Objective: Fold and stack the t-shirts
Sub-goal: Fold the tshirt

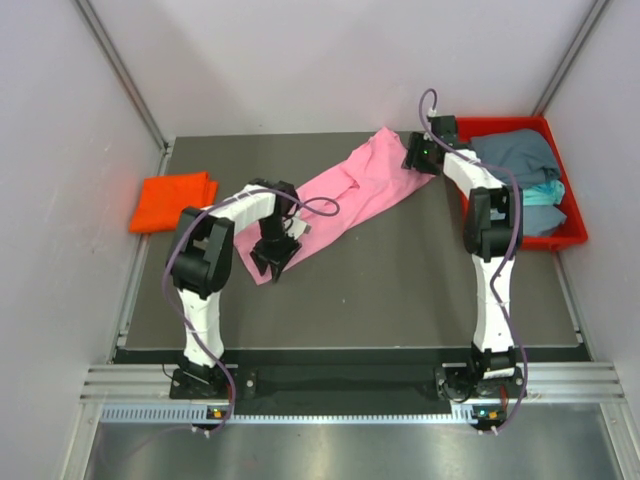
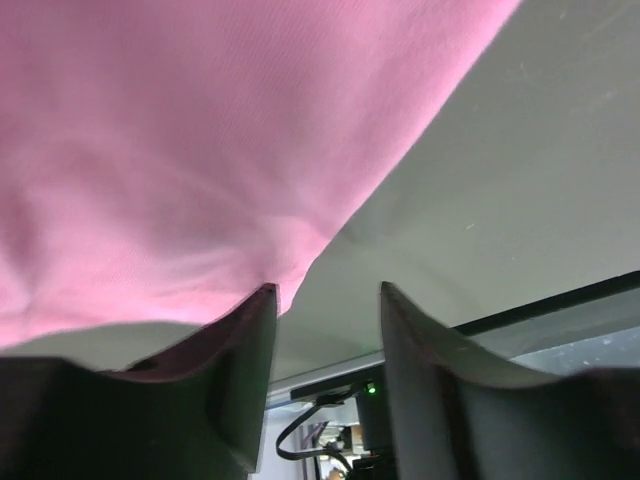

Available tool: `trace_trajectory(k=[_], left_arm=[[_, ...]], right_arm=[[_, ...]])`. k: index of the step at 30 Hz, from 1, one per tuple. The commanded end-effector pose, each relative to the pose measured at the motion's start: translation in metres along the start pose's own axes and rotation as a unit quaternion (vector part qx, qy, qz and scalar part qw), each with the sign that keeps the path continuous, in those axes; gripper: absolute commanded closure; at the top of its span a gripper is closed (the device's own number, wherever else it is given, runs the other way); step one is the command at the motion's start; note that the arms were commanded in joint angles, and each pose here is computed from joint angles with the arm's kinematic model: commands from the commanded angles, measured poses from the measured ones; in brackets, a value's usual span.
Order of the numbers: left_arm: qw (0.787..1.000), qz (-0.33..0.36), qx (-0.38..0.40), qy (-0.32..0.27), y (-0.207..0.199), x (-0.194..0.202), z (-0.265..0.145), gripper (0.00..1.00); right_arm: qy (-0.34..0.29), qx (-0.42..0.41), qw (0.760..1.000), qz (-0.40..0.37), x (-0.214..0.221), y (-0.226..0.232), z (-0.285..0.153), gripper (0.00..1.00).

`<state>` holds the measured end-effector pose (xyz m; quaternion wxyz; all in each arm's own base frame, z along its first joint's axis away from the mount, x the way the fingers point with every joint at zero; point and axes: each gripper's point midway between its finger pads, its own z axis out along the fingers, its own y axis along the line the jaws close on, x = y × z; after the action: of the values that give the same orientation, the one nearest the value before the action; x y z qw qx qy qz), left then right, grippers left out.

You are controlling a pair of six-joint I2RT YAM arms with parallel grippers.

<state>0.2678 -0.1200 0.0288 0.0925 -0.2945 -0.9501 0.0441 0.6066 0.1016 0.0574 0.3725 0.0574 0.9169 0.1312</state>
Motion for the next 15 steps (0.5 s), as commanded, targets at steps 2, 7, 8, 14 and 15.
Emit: trace_trajectory(k=[2, 7, 8, 14, 15], left_arm=[[0.998, 0.026, -0.037, -0.033, 0.0, 0.005, -0.038, 0.56], [0.996, 0.02, -0.08, -0.022, 0.015, 0.009, -0.039, 0.55], [0.996, 0.019, -0.082, -0.012, 0.016, 0.011, -0.035, 0.55], [0.996, 0.031, -0.082, 0.028, 0.022, 0.016, -0.005, 0.54], [0.996, 0.033, -0.083, 0.028, 0.024, 0.015, -0.003, 0.55]], right_arm=[[-0.03, -0.011, 0.999, -0.015, -0.019, 0.014, -0.004, 0.38], [-0.028, -0.011, 0.999, -0.021, -0.016, 0.018, -0.006, 0.38], [-0.027, -0.011, 0.999, -0.021, -0.015, 0.018, -0.006, 0.38], [-0.035, -0.013, 0.999, -0.028, -0.02, 0.023, -0.008, 0.38], [-0.036, -0.013, 0.999, -0.03, -0.022, 0.023, -0.01, 0.38]])
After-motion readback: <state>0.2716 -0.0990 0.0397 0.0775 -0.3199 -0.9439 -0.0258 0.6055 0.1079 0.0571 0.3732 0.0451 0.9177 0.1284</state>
